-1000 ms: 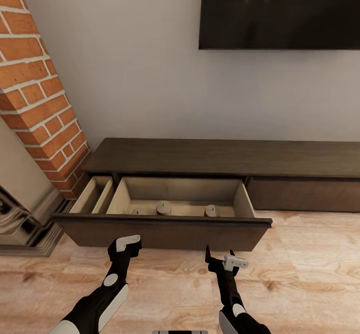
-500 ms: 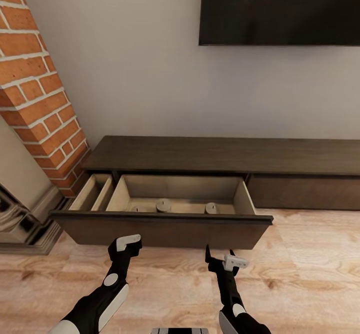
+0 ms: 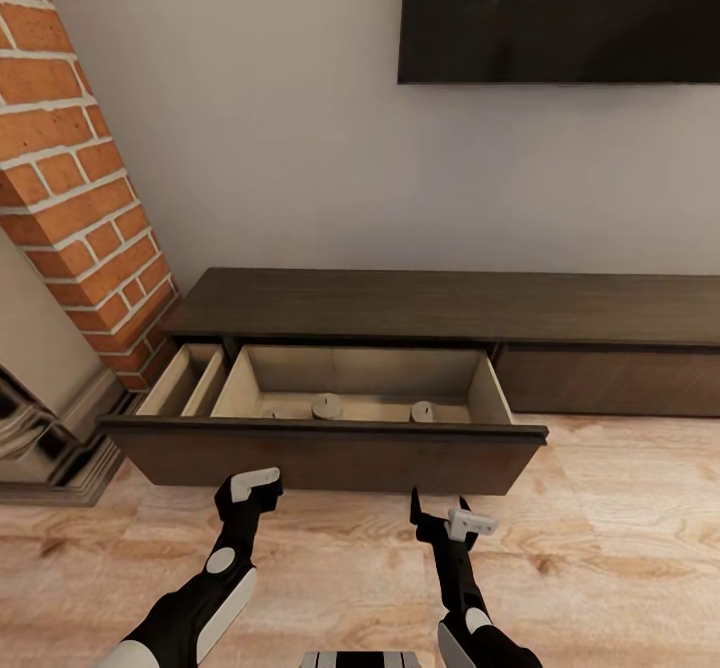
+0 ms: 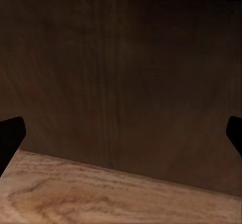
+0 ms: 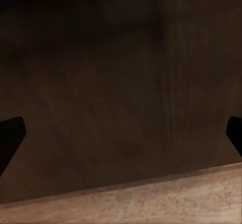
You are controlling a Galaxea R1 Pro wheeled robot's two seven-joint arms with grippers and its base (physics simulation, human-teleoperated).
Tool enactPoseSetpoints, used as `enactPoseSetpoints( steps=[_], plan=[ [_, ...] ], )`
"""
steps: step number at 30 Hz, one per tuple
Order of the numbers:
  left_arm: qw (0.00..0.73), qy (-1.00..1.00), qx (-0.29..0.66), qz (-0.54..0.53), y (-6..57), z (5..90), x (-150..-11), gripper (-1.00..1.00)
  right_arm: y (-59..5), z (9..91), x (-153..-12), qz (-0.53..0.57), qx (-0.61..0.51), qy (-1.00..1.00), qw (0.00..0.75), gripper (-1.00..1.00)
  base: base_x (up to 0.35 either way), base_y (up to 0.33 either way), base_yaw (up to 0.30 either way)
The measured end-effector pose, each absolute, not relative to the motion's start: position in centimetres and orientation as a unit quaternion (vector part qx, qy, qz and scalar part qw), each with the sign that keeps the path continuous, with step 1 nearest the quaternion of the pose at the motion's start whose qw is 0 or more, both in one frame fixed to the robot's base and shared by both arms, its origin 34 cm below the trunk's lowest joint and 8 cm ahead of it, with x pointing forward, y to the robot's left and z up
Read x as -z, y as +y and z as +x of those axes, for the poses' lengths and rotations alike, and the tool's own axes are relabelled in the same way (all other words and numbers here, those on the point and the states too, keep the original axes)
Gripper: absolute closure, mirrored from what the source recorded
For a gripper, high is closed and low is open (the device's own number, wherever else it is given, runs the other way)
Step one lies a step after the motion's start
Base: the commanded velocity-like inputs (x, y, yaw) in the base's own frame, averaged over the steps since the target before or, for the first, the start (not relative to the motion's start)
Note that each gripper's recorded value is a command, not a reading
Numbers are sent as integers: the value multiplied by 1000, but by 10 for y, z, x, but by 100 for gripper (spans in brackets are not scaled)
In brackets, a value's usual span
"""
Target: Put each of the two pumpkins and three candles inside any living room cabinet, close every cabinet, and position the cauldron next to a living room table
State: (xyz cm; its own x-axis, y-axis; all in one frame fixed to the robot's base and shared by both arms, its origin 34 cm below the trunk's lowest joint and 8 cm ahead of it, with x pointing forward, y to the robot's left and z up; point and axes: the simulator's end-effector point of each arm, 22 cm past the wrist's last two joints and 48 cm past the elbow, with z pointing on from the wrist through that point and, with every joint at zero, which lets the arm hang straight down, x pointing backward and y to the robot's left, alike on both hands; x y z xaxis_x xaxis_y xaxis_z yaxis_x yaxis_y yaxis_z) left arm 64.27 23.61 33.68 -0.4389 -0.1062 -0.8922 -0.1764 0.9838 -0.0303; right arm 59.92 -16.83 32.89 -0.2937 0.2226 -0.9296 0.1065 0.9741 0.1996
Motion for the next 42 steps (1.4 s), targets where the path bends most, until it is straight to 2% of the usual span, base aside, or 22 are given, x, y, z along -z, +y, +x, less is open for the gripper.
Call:
enactPoseSetpoints(
  steps=[10, 17, 26, 42],
  plan=[
    [531, 844, -32, -69, 230, 643, -339, -100, -166, 603, -340, 101, -59, 787, 606, -100, 20, 0, 0],
    [533, 843, -33, -61, 228, 643, -340, -100, -166, 603, -341, 102, -59, 786, 607, -100, 19, 1, 0],
    [533, 844, -31, -60, 227, 642, -339, -100, -165, 603, -341, 102, -60, 786, 607, -100, 167, 72, 0],
    [531, 846, -22, -40, 215, 640, -337, -100, -163, 601, -338, 110, -56, 791, 600, -100, 11, 4, 0]
  ],
)
